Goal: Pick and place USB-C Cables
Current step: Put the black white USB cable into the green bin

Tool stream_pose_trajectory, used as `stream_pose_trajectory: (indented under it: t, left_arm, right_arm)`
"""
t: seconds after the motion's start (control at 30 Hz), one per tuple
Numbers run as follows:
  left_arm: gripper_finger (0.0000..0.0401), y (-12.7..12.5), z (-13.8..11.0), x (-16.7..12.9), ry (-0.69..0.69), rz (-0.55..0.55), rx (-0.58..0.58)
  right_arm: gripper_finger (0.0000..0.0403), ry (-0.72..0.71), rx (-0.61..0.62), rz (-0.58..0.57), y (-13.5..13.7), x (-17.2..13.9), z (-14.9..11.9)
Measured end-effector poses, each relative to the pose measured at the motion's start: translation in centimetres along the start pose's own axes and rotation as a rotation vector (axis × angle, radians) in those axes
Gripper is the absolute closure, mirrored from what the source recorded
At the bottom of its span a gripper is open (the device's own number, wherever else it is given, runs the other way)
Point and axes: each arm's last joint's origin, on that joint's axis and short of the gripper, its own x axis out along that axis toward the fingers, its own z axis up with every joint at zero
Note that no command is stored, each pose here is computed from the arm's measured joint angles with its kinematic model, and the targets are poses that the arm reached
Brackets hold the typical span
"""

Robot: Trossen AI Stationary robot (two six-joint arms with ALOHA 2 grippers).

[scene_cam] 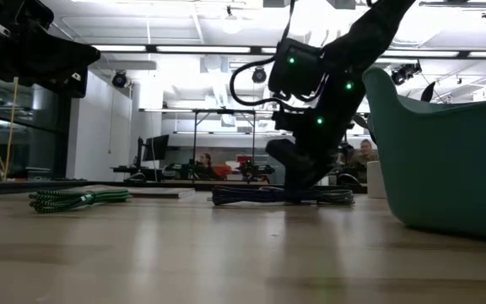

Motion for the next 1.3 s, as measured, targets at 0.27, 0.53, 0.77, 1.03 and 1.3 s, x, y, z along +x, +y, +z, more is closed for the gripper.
stream_pose_trajectory:
  t: [0.27,0.53,0.77,1.03,1.3]
  left_arm:
    - [0.0401,0.0,0.0,0.0,0.000,0.000,0.000]
    - [0.0401,0.0,0.0,0.0,0.000,0.000,0.000]
    - [0.0401,0.0,0.0,0.0,0.000,0.000,0.000]
    - [0.0401,0.0,0.0,0.0,0.001,0.000,0.000]
    - [0.0401,0.0,0.0,0.0,0.000,0.000,0.000]
  right_arm:
    - [0.0219,0.063,0.031,0.049,-0.7,0.5,0.2]
    - [0.0219,0.066,0.036,0.039,-0.9,0.6,0.3]
    - [0.0263,0.081,0.029,0.035,-1.0,0.6,0.2]
    - [0.0388,0.072,-0.045,-0.019,-1.3,0.7,0.1]
    - [0.0394,0.003,-0.141,-0.012,-1.2,-1.4,0.8]
